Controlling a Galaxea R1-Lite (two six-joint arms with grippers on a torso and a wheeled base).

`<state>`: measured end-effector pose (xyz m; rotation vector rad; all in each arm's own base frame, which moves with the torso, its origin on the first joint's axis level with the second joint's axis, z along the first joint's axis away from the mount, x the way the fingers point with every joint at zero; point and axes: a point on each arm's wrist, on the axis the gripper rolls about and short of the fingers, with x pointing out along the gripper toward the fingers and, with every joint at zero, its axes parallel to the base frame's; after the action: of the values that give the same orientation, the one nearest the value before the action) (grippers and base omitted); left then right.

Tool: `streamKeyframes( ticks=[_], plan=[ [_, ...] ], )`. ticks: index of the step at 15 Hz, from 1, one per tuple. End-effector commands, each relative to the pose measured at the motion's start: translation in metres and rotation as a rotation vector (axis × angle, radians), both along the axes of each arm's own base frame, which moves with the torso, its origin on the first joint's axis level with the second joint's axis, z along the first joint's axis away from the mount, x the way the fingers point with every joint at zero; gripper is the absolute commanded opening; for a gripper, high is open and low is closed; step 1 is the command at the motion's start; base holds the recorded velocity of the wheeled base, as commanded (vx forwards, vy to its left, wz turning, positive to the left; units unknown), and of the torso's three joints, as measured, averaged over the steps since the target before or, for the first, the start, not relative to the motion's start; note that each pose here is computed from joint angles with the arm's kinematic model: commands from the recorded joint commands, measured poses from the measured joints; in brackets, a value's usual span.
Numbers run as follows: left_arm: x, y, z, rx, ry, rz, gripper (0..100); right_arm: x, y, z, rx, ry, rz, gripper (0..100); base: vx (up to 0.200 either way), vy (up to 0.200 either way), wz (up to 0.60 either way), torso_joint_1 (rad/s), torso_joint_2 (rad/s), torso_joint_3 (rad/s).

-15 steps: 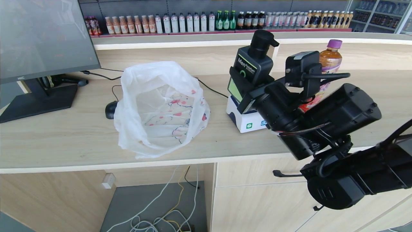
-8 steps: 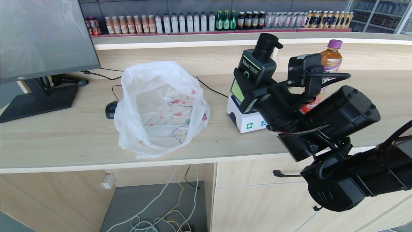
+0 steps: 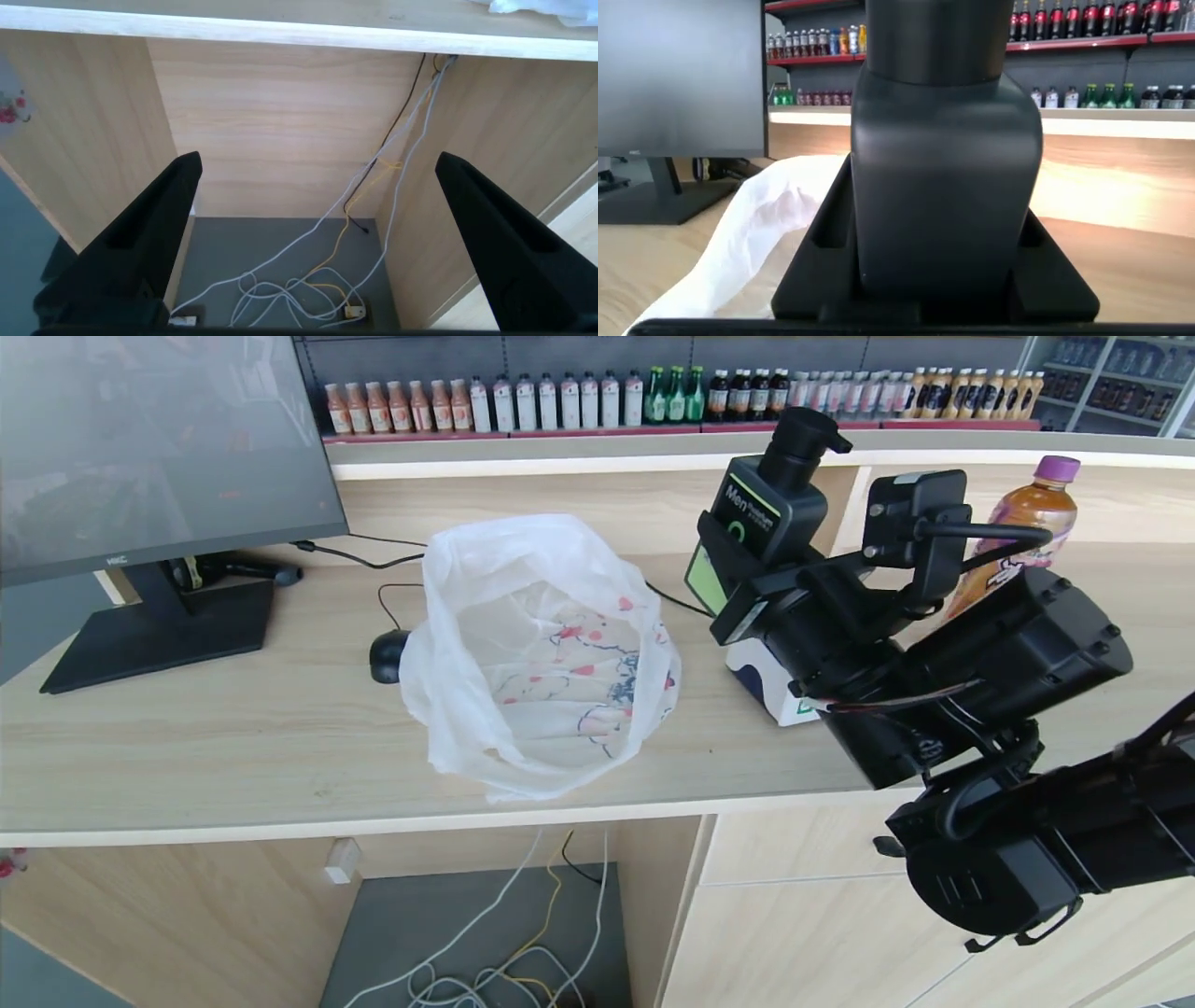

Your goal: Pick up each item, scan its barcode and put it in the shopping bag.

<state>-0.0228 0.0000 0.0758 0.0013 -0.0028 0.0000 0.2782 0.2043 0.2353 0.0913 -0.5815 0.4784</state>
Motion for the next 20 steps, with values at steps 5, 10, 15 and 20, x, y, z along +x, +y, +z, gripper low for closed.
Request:
streamKeyframes(
  ticks=[5, 10, 15, 20],
  plan=[
    [0.0, 0.0, 0.0, 0.0, 0.0, 0.0, 100, -0.006, 0.0, 0.004, 0.007, -0.007, 0.008, 0, 0.0, 0.2, 0.0, 0.003, 0.01, 0.002],
    [0.0, 0.0, 0.0, 0.003, 0.0, 0.0, 100, -0.012, -0.003, 0.01, 0.023, -0.015, -0.016, 0, 0.0, 0.08, 0.0, 0.0, 0.0, 0.0],
    [0.0, 0.0, 0.0, 0.003, 0.0, 0.0, 100, -0.018, 0.004, 0.018, -0.04, 0.055, 0.009, 0, 0.0, 0.0, 0.0, 0.0, 0.0, 0.0],
    [0.0, 0.0, 0.0, 0.003, 0.0, 0.0, 100, 0.004, 0.014, 0.028, -0.146, 0.131, -0.054, 0, 0.0, 0.0, 0.0, 0.0, 0.0, 0.0]
  ],
)
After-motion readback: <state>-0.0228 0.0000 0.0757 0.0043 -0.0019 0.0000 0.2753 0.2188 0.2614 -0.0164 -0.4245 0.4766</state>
